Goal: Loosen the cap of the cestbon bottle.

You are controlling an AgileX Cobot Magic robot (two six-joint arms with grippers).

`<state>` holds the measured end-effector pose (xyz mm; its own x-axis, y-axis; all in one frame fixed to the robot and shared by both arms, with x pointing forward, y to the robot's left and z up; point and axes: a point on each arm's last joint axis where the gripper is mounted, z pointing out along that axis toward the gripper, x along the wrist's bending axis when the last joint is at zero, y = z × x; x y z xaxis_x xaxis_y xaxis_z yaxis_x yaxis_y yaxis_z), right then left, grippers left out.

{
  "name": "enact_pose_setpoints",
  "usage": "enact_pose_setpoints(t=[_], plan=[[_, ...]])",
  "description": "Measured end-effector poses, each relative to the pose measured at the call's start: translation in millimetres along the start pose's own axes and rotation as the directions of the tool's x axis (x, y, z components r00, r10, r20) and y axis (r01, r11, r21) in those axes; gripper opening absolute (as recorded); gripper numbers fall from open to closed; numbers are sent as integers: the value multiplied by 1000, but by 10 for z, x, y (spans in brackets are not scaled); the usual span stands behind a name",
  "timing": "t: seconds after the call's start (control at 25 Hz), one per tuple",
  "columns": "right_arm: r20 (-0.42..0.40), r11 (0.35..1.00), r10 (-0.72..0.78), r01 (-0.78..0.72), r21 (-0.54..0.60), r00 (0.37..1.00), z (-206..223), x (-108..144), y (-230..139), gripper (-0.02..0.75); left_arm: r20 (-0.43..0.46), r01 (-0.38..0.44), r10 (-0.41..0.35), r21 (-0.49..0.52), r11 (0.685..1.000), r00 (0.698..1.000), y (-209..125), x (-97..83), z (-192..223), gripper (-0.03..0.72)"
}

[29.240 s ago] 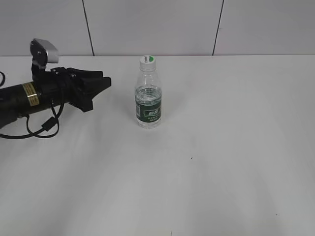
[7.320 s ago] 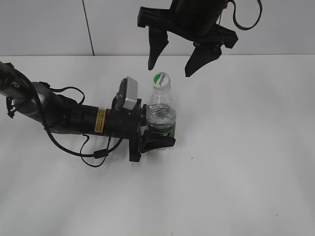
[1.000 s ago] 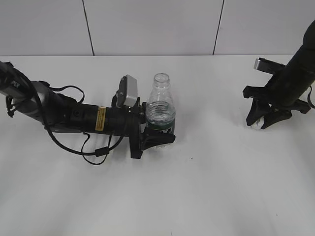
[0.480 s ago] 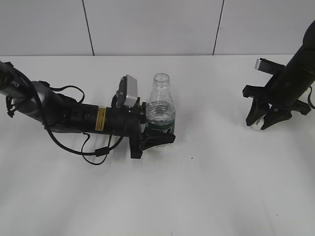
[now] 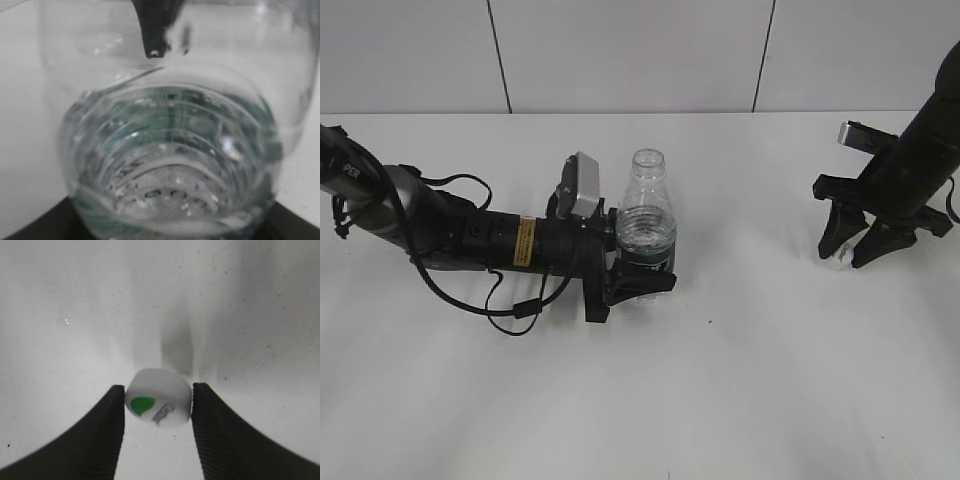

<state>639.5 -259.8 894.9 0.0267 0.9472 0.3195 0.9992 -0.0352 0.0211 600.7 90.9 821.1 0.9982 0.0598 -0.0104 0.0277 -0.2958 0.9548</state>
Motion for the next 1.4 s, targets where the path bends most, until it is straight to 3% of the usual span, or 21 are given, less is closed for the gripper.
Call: enact_pose_setpoints(t=[0.44, 0.92, 1.2, 1.4], plan=[[-10, 1000, 7, -7, 6, 1000, -57, 30, 33, 443, 0, 0, 0, 0, 1000, 1000, 0, 0, 0, 404], [-59, 997, -71, 70, -19, 996, -644, 290, 328, 447, -12, 7, -7, -8, 1000, 1000, 7, 11, 0, 406], [-64, 997, -67, 64, -42, 996, -749, 332, 378, 447, -38, 29, -30, -31, 999, 999, 13, 29, -11, 492], [-64, 997, -65, 63, -38, 996, -748, 333, 374, 447, -36, 50, -52, -55, 997, 998, 32, 27, -13, 507]])
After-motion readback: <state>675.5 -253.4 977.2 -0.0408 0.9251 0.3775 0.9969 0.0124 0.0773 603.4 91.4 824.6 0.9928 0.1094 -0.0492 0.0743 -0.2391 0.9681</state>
